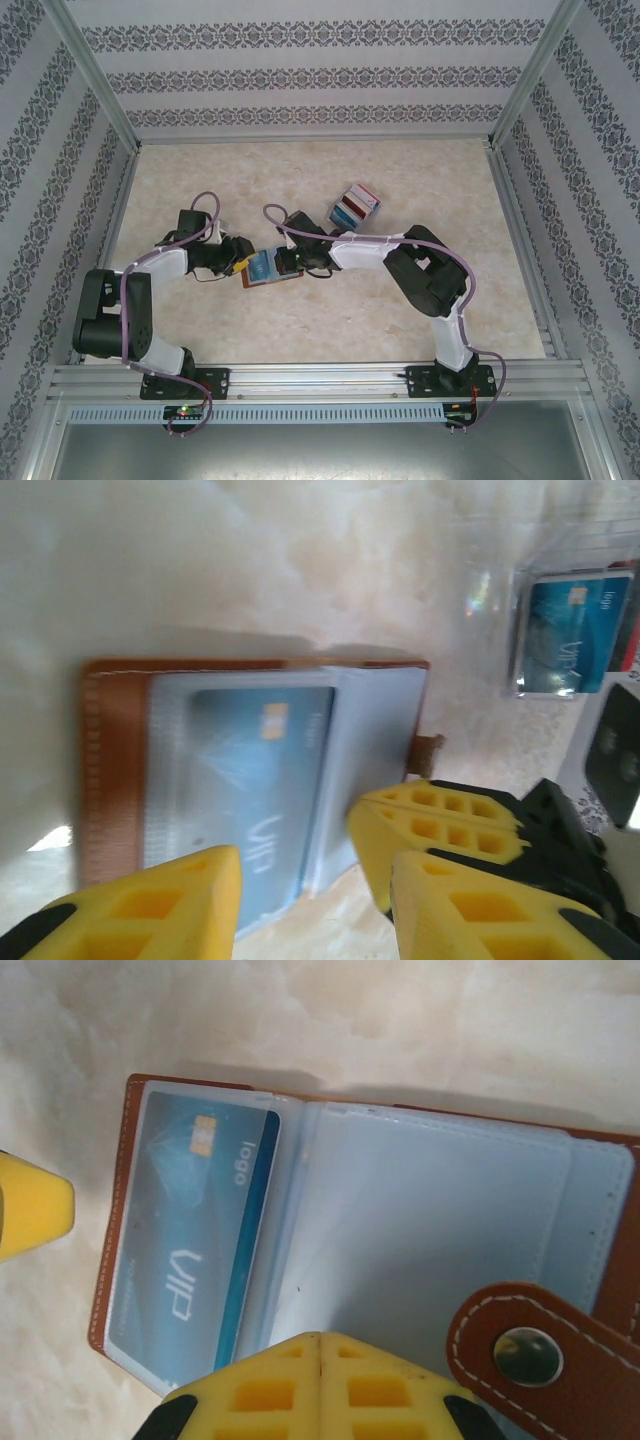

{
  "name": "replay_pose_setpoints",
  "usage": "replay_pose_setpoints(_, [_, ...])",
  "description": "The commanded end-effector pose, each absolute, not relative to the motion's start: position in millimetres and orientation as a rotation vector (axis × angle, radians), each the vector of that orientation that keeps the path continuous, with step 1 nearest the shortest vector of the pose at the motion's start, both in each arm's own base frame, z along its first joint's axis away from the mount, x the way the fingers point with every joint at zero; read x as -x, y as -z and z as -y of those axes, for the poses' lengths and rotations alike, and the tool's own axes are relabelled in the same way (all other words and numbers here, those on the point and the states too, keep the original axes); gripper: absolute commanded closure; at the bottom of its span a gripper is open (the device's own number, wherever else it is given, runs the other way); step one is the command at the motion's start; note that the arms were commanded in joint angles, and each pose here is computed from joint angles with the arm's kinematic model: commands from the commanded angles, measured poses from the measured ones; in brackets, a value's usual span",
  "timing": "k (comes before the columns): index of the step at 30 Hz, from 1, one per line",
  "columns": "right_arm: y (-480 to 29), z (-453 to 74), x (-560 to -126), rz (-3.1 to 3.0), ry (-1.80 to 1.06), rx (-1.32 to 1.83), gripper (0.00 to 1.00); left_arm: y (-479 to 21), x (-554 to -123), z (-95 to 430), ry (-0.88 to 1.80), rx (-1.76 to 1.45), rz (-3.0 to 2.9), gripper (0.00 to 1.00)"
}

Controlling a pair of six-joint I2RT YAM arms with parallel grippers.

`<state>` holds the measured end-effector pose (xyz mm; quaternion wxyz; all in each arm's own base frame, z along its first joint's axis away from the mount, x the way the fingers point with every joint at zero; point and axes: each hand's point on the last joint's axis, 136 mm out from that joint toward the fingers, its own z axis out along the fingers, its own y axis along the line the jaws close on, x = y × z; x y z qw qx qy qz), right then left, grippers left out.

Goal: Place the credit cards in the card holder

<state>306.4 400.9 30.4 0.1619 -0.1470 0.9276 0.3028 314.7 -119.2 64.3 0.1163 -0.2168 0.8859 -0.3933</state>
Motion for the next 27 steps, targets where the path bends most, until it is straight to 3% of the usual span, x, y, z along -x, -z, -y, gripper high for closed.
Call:
replay_pose_setpoints(1, [-27, -403, -309, -2.65, -0.925, 0.375, 0.99, -85, -325, 123, 1.154, 0.59, -2.543, 0.56])
replay_pose_setpoints(3, [-34, -393, -313, -2.626, -0.895, 0.355, 1.0, -79, -319, 107, 0.988, 0.624, -2.592, 0.53])
replay_pose_setpoints(5, [-43, -381, -319, -2.604, -0.832, 0.35, 1.0, -71, -312, 89, 0.814, 0.65, -2.643, 0.4])
replay_pose_setpoints(8, [-54, -366, -324, -2.598, -0.767, 0.344, 0.98, -57, -307, 74, 0.665, 0.677, -2.711, 0.3])
replay_pose_setpoints(11, [-57, -352, -328, -2.603, -0.679, 0.337, 0.81, -49, -311, 83, 0.74, 0.684, -2.707, 0.3])
replay_pose_setpoints(19, [-76, -328, -334, -2.547, -0.409, 0.406, 0.61, -38, -312, 92, 0.818, 0.697, -2.713, 0.29])
replay_pose_setpoints(27, [-57, -324, -343, -2.582, -0.274, 0.462, 0.56, -30, -312, 100, 0.877, 0.707, -2.722, 0.29])
